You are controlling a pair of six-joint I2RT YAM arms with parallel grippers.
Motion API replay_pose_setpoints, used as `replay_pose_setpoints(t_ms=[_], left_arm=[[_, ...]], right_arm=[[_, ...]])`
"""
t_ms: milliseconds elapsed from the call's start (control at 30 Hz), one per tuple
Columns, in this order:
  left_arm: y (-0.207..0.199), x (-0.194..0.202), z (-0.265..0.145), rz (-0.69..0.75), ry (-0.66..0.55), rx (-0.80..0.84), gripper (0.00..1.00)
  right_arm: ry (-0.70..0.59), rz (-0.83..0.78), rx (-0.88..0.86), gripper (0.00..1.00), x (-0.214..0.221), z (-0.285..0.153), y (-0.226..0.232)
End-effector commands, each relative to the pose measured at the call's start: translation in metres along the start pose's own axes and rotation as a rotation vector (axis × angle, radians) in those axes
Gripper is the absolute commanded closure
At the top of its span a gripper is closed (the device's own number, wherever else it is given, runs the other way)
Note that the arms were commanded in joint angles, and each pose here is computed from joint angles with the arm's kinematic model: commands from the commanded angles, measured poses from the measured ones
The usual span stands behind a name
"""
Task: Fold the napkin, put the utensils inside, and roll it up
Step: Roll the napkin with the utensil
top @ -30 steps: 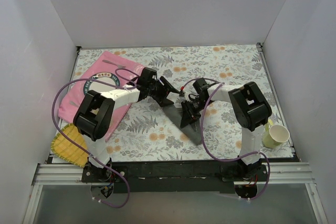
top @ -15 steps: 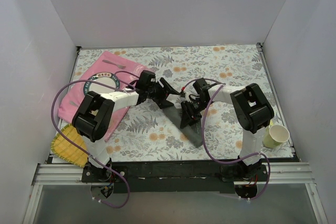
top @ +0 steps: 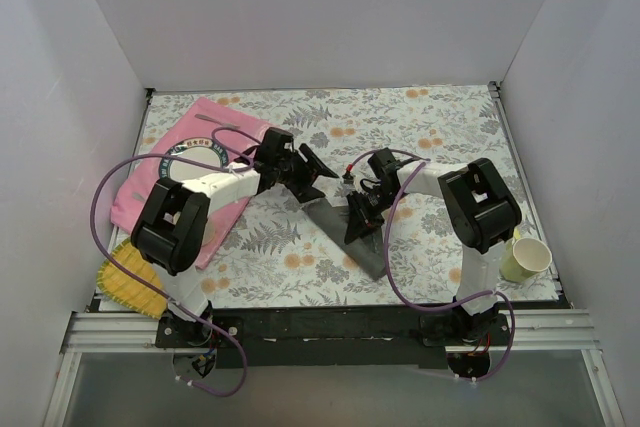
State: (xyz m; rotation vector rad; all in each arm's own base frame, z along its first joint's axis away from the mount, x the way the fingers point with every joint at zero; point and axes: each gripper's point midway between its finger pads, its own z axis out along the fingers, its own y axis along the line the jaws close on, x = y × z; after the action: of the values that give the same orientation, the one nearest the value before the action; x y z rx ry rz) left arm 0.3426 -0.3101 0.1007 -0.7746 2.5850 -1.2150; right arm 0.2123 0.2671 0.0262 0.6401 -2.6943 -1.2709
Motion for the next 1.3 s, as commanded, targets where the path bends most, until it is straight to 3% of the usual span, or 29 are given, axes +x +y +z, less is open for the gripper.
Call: replay_pose_setpoints(t_ms=[0, 200, 400, 600, 1000, 1133, 1267], left_arm=[[-0.013, 0.010, -0.021, 0.001, 0.008, 0.040, 0.39], [0.008, 0.038, -0.016, -0.023, 0.076, 0.022, 0.45], [0.032, 0.037, 0.000, -0.022, 0.084, -0.029, 0.49], [0.032, 0.031, 0.011, -0.019, 0.078, -0.049, 0.49], [0.033, 0.029, 0.010, -0.037, 0.086, -0.069, 0.49], [0.031, 0.028, 0.011, -0.038, 0.090, -0.077, 0.49], [0.029, 0.028, 0.012, -0.036, 0.095, -0.074, 0.49]], right_arm=[[-0.019, -0.040, 0.131, 0.79, -0.003, 0.007, -0.036], [-0.014, -0.049, 0.166, 0.73, -0.003, 0.003, -0.040], [-0.047, -0.084, 0.198, 0.47, -0.013, -0.021, -0.017], [-0.028, -0.114, 0.310, 0.36, 0.003, -0.044, -0.012], [-0.016, -0.053, 0.405, 0.36, 0.068, -0.043, -0.036], [-0.026, -0.058, 0.501, 0.40, 0.067, -0.054, -0.047], [-0.052, -0.113, 0.486, 0.39, 0.049, -0.066, -0.022]])
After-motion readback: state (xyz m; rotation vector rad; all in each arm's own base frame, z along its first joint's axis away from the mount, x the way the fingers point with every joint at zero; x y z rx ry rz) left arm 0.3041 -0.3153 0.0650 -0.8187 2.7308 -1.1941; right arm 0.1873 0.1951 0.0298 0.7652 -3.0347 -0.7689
